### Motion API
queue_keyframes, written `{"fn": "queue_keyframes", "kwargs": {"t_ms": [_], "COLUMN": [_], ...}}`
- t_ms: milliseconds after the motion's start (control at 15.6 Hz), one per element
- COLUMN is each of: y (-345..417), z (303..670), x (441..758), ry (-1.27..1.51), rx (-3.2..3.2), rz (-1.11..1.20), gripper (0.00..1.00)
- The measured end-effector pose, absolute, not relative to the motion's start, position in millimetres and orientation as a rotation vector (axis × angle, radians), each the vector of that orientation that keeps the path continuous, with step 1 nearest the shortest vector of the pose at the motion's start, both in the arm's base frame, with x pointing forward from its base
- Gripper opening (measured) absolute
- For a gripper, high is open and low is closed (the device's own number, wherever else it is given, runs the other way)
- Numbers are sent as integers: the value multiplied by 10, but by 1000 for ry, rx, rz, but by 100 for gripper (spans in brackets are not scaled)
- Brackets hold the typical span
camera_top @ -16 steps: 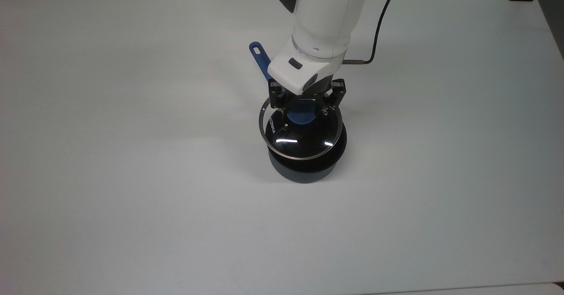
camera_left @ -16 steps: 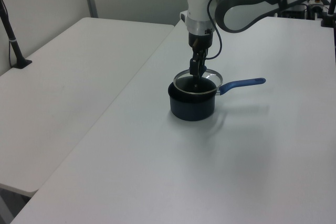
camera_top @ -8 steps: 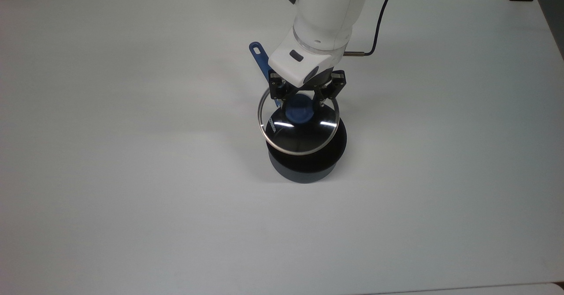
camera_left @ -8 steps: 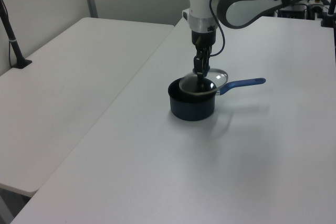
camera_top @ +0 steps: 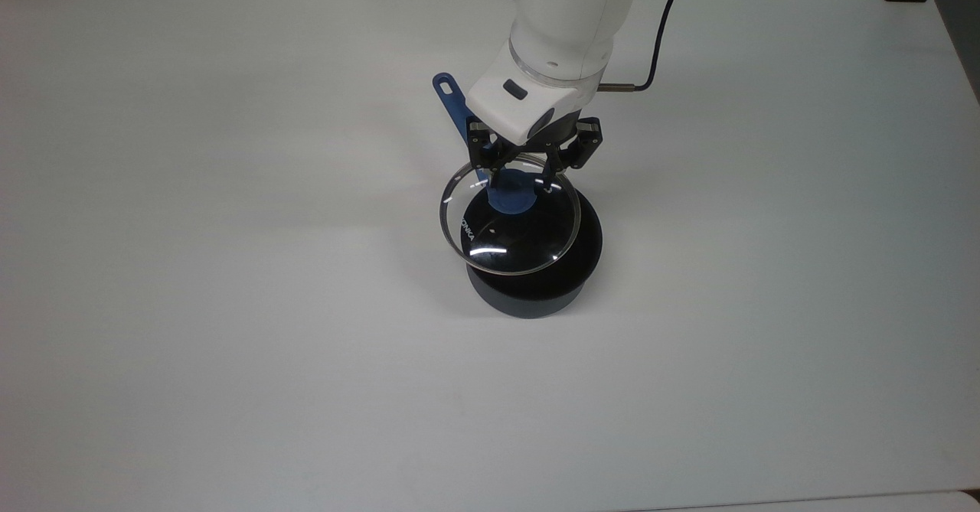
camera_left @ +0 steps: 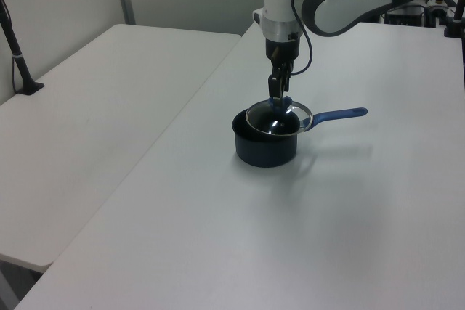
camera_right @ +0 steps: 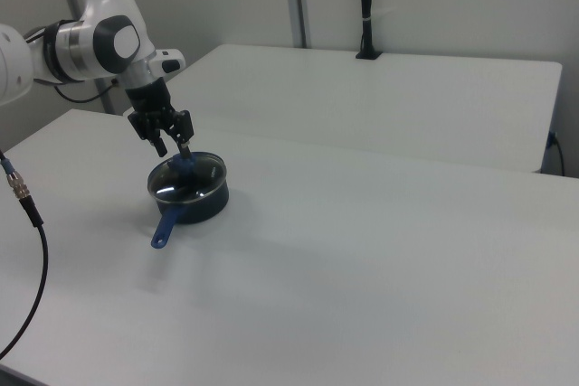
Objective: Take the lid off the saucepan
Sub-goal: 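Lift the glass lid up off the saucepan rim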
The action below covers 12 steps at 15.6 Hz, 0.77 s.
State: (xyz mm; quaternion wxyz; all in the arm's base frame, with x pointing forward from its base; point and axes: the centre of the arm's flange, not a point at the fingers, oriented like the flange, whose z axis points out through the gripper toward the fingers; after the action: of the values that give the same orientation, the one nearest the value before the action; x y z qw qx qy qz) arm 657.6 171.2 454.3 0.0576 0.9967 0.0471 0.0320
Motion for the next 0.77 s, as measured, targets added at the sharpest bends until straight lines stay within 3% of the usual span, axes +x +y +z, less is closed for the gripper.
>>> {"fn": "queue_keyframes", "kwargs": {"t_ms": [770], "y": [1752], "z": [4493], "x": [6549], "ry": [154], "rx": [3020], "rz": [80], "gripper": [68]}}
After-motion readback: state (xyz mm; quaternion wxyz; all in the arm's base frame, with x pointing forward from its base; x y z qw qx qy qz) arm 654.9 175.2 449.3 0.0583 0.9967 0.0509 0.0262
